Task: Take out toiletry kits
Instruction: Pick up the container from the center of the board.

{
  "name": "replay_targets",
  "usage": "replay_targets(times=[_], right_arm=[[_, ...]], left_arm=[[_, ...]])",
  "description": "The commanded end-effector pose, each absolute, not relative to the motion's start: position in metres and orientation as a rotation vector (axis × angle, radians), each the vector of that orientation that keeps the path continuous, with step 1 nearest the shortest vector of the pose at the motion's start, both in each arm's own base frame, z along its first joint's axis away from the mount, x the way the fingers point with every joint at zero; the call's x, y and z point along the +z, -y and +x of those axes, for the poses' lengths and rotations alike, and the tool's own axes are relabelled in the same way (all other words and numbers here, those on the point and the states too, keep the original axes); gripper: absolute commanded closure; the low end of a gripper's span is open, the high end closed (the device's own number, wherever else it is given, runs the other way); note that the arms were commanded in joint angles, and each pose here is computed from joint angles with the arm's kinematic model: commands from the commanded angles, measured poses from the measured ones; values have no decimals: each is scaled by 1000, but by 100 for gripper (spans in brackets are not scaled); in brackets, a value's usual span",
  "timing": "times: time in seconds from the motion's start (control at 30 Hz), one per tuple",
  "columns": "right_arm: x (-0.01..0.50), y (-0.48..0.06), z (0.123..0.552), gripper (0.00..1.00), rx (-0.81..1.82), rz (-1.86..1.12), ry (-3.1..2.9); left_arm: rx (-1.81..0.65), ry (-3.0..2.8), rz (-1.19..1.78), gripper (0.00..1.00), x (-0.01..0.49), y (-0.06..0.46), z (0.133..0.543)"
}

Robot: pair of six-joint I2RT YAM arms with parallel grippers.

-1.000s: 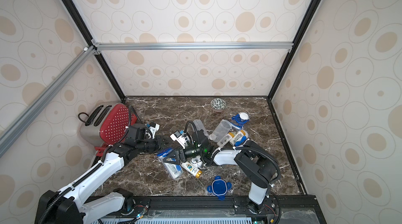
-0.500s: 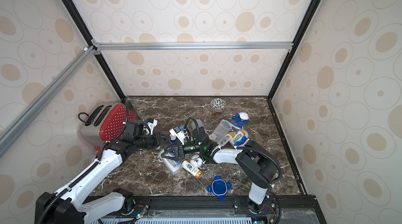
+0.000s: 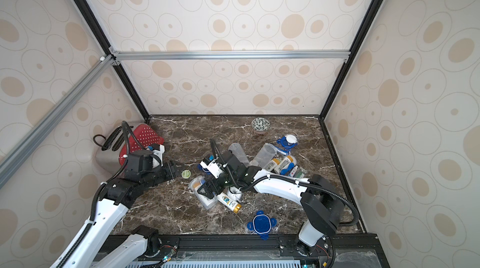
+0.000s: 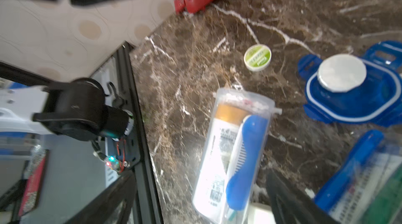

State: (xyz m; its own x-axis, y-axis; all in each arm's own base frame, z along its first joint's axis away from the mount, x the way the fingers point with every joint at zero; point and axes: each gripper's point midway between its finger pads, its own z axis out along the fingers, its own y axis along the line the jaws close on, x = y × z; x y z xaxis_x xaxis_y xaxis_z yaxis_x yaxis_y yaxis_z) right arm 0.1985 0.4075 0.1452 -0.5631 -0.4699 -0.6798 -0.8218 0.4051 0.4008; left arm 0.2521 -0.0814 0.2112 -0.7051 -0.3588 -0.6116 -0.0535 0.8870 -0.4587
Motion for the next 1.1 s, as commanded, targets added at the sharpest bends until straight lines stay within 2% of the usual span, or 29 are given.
replay_targets(times=[0.0,0.07,0.23,0.43,0.67,1.07], right_arm=[[102,-393,196,3,700,-1192,-2348],[95,-404,190,3,688,-1221,-2362],[82,-418,192,4,551,-1236,-2396],[67,-417,202,8,418,-1206,-2445],[58,-422,209,17,335,-1168,-2490],[78,-447,200,32,544,-984,-2660]], left_arm=[[-307,-2284,-355,37,209,44,238],[-259,-2241,-371,31,217,34,231],[-203,-2146,-398,24,234,17,215],[-202,-2117,-376,23,244,15,209],[-233,-2125,-350,22,244,21,210],[-264,-2108,-327,22,244,25,209]])
